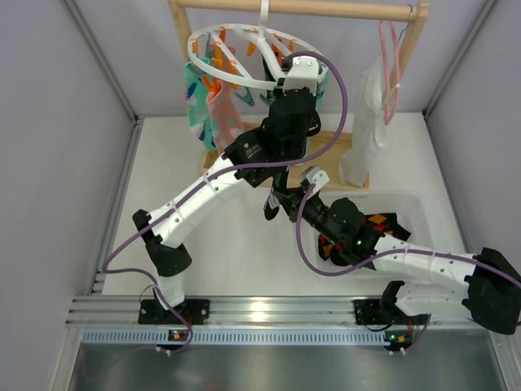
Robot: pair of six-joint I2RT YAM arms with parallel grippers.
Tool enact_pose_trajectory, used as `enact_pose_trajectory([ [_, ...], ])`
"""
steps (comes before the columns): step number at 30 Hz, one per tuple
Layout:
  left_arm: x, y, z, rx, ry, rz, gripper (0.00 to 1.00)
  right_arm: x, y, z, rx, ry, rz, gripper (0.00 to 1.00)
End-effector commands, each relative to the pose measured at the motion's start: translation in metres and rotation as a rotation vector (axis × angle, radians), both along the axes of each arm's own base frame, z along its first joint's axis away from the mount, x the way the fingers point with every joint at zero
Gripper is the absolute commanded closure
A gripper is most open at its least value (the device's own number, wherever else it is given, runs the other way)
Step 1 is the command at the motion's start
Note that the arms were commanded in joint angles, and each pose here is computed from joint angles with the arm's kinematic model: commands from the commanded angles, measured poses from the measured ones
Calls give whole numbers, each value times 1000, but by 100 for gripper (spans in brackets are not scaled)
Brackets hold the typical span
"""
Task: Remove the socks clipped to the hanger
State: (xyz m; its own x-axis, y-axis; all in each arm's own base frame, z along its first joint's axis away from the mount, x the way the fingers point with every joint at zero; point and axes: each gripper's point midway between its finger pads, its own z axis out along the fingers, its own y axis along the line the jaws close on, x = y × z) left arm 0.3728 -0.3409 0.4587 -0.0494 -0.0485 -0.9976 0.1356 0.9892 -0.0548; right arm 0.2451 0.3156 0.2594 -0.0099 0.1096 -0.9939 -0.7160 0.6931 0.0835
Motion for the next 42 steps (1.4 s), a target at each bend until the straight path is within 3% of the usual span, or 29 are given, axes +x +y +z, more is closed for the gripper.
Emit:
enact_pose_trajectory([
  [1,-1,7,25,-95,-41,-12,71,-12,2,10,27,-24,30,100],
  [5,-4,5,25,-112,-36,-31,88,-11,-6,5,17,-25,-1,100],
  [6,-5,3,22,-118,-29,-39,89,-10,-9,4,12,-28,-14,100],
  [7,-6,4,23,-122,-28,-40,87,-10,-12,5,15,-31,-22,100],
  [8,-8,6,25,-131,-29,-40,71,-9,-14,2,8,-29,-31,100],
  [11,-12,10,22,-144,-22,-24,59,-8,-17,3,0,-33,-43,100],
  [12,-13,11,21,-154,-18,-22,59,-8,-17,2,-6,-35,-41,100],
  [13,-15,9,17,-150,-10,-26,61,-8,-17,3,-5,-35,-41,100],
  [14,-16,10,19,-163,-10,-28,79,-8,-17,3,-9,-37,-42,100],
  [15,-16,10,18,-164,-8,-30,85,-8,-18,3,-10,-38,-42,100],
  [17,-18,7,16,-161,-3,-52,85,-7,-23,1,-24,-30,-64,100],
  [22,-31,0,15,-176,10,-112,67,-10,-55,8,0,1,-158,100],
  [25,-43,-3,16,-202,21,-167,42,-16,-80,11,26,40,-212,100],
  [28,-53,-6,14,-215,36,-213,21,-20,-105,15,19,69,-276,100],
  [30,-57,-10,6,-216,56,-243,12,-21,-122,15,-8,97,-333,100],
  [31,-61,-7,8,-224,56,-249,2,-21,-127,16,-12,109,-348,100],
  [37,-80,12,-4,-210,74,-251,2,-17,-177,6,-112,216,-563,100],
  [42,-86,56,-29,-168,85,-133,2,-22,-219,10,-75,252,-729,100],
])
